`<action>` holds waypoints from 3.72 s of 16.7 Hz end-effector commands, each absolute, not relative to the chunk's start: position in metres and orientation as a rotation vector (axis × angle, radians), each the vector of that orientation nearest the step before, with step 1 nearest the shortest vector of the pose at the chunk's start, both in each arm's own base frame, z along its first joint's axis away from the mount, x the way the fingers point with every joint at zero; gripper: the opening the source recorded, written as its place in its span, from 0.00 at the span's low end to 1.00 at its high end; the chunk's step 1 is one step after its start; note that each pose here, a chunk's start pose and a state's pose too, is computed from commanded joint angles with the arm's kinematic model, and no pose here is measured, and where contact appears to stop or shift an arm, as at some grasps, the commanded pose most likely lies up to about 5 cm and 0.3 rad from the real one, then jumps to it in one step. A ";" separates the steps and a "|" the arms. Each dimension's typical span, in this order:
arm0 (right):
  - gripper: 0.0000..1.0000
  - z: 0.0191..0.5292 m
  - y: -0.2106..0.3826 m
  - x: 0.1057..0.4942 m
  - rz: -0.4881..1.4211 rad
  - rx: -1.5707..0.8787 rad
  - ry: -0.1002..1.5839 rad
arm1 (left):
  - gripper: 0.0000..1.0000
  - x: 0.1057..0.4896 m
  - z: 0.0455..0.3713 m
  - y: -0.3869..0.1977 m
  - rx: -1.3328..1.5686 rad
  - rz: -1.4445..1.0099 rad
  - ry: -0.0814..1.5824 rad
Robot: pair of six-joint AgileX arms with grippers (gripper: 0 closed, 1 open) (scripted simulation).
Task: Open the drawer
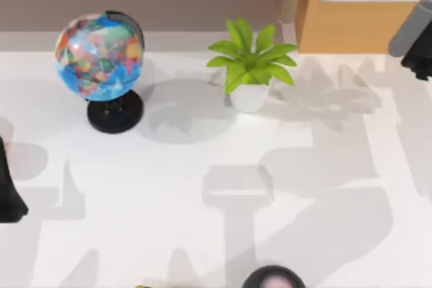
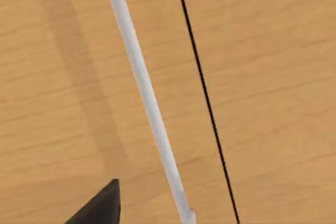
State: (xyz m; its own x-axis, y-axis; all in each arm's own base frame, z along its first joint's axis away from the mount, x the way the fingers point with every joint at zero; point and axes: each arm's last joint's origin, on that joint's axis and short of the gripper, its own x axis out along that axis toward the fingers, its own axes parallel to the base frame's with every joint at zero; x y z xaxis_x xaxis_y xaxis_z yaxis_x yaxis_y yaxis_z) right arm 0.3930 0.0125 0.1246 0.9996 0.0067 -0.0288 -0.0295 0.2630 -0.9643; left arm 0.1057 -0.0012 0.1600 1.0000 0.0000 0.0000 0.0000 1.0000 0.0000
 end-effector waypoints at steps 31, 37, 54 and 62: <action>0.32 0.089 0.069 0.431 -0.008 -1.571 0.008 | 1.00 0.106 0.160 -0.001 0.000 0.000 0.000; 0.00 0.089 0.069 0.431 -0.008 -1.571 0.008 | 1.00 0.106 0.160 -0.001 0.000 0.000 0.000; 0.00 0.088 0.071 0.370 -0.001 -1.570 0.010 | 1.00 0.106 0.160 -0.001 0.000 0.000 0.000; 0.00 0.091 0.073 0.359 -0.015 -1.564 -0.004 | 1.00 0.106 0.160 -0.001 0.000 0.000 0.000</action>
